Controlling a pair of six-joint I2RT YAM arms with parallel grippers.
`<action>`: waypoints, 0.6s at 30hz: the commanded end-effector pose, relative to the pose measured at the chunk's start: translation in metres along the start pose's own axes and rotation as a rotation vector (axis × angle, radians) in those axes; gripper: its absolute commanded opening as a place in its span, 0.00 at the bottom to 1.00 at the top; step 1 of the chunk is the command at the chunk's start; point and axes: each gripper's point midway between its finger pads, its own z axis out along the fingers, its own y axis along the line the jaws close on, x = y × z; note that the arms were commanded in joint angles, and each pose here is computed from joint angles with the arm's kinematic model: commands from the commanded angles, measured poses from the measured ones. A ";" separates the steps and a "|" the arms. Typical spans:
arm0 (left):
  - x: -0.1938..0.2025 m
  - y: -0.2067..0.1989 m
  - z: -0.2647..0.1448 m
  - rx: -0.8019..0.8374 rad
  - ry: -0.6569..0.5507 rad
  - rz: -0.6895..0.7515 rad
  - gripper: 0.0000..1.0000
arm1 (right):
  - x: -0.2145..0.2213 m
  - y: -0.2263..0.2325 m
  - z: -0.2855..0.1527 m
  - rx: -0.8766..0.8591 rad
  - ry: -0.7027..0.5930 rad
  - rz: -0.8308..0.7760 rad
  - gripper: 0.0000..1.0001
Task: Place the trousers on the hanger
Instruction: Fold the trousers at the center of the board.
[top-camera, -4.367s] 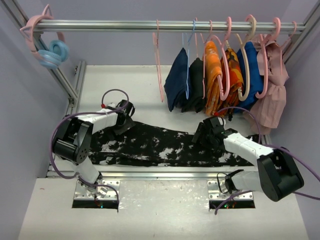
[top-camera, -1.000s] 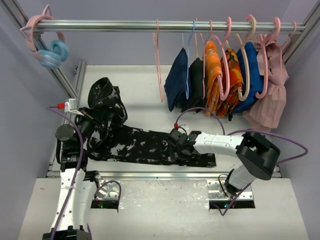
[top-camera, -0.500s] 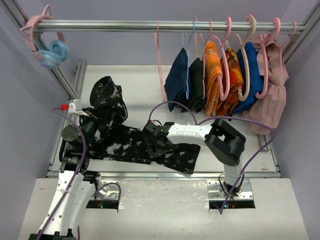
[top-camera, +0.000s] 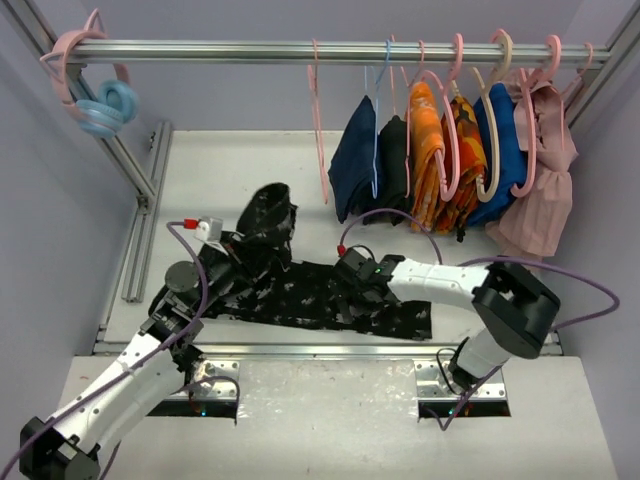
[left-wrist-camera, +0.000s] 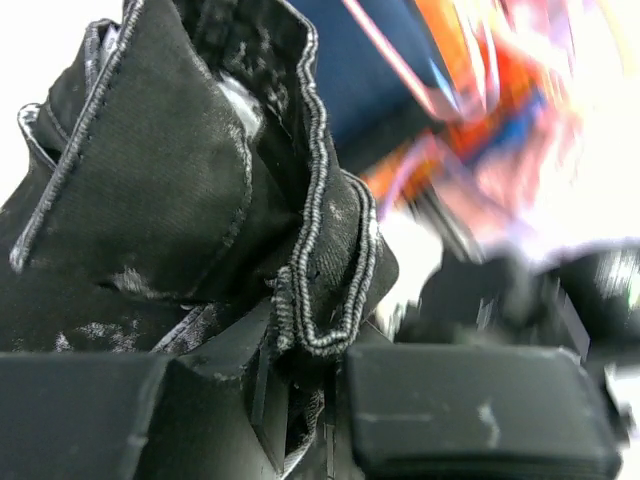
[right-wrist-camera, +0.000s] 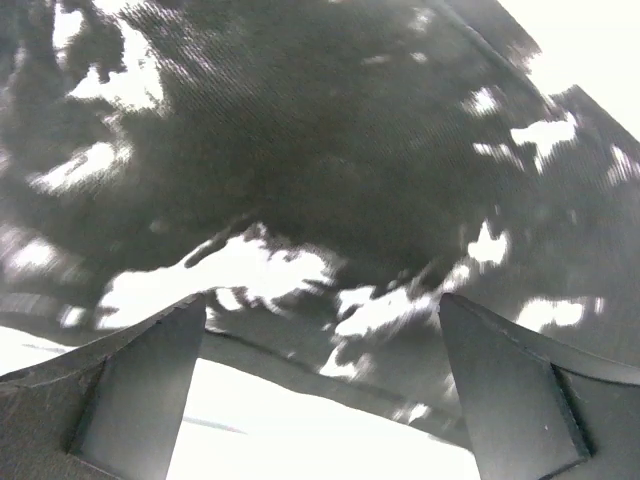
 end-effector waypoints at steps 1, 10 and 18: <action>-0.020 -0.030 0.008 0.060 -0.157 0.076 0.00 | -0.012 -0.001 -0.032 -0.096 -0.111 -0.065 0.99; 0.005 -0.067 0.019 0.081 -0.146 0.105 0.00 | -0.004 -0.030 -0.085 -0.105 -0.241 0.058 0.99; 0.062 -0.110 0.034 0.092 -0.068 0.198 0.00 | 0.011 -0.053 -0.094 -0.077 -0.295 0.179 0.99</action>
